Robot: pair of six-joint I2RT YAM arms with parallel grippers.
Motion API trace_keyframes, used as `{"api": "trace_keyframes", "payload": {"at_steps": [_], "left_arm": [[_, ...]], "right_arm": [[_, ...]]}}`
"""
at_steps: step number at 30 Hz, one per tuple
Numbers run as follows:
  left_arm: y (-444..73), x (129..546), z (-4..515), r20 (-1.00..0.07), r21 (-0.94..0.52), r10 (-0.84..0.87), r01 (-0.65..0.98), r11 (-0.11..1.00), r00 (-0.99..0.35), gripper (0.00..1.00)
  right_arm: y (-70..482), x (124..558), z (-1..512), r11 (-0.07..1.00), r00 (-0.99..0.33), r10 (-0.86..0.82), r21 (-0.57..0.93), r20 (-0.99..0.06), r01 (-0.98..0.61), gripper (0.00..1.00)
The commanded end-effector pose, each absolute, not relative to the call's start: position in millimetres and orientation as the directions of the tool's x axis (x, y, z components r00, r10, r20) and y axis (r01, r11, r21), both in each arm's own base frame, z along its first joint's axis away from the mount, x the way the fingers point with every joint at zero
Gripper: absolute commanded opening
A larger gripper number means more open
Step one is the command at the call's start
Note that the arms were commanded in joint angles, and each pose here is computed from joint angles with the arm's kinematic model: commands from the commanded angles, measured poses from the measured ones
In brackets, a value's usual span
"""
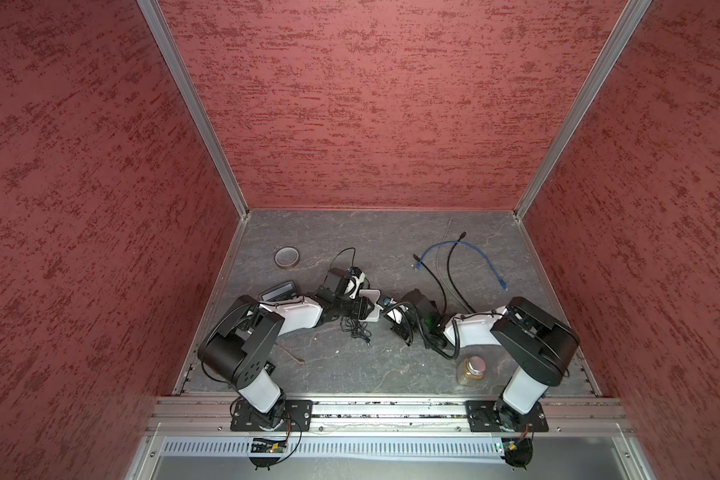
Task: Insert the plug into the switch port
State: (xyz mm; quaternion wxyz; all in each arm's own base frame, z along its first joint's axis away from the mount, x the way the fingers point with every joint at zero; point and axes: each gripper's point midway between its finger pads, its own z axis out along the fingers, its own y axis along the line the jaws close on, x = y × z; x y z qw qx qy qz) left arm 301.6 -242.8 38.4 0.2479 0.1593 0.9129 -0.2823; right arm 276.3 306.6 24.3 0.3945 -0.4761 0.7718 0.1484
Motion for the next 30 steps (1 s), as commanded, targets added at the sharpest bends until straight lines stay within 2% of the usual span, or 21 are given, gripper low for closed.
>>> {"api": "trace_keyframes", "payload": {"at_steps": [1, 7, 13, 19, 26, 30], "left_arm": [[-281, 289, 68, -0.584, -0.537, 0.205, 0.563, 0.628, -0.785, 0.65], [-272, 308, 72, -0.597, -0.533, 0.140, 0.521, 0.667, -0.790, 0.66], [-275, 324, 90, -0.625, -0.539, 0.120, 0.537, 0.649, -0.771, 0.67], [-281, 318, 74, -0.588, -0.570, 0.133, 0.525, 0.632, -0.798, 0.67], [-263, 315, 51, -0.566, -0.535, 0.102, 0.459, 0.709, -0.818, 0.66], [-262, 314, 48, -0.565, -0.527, 0.106, 0.457, 0.717, -0.818, 0.66]], "right_arm": [[334, 267, 49, 0.430, -0.127, -0.560, -0.157, -0.819, -0.889, 0.00], [331, 258, 43, 0.407, -0.147, -0.574, -0.125, -0.806, -0.905, 0.00], [329, 249, 40, 0.405, -0.177, -0.562, -0.081, -0.808, -0.911, 0.00], [330, 262, 41, 0.478, -0.231, -0.536, -0.066, -0.812, -0.876, 0.00], [323, 266, 29, 0.532, -0.299, -0.534, -0.040, -0.791, -0.846, 0.00], [321, 270, 28, 0.562, -0.323, -0.528, -0.039, -0.785, -0.826, 0.00]]}}
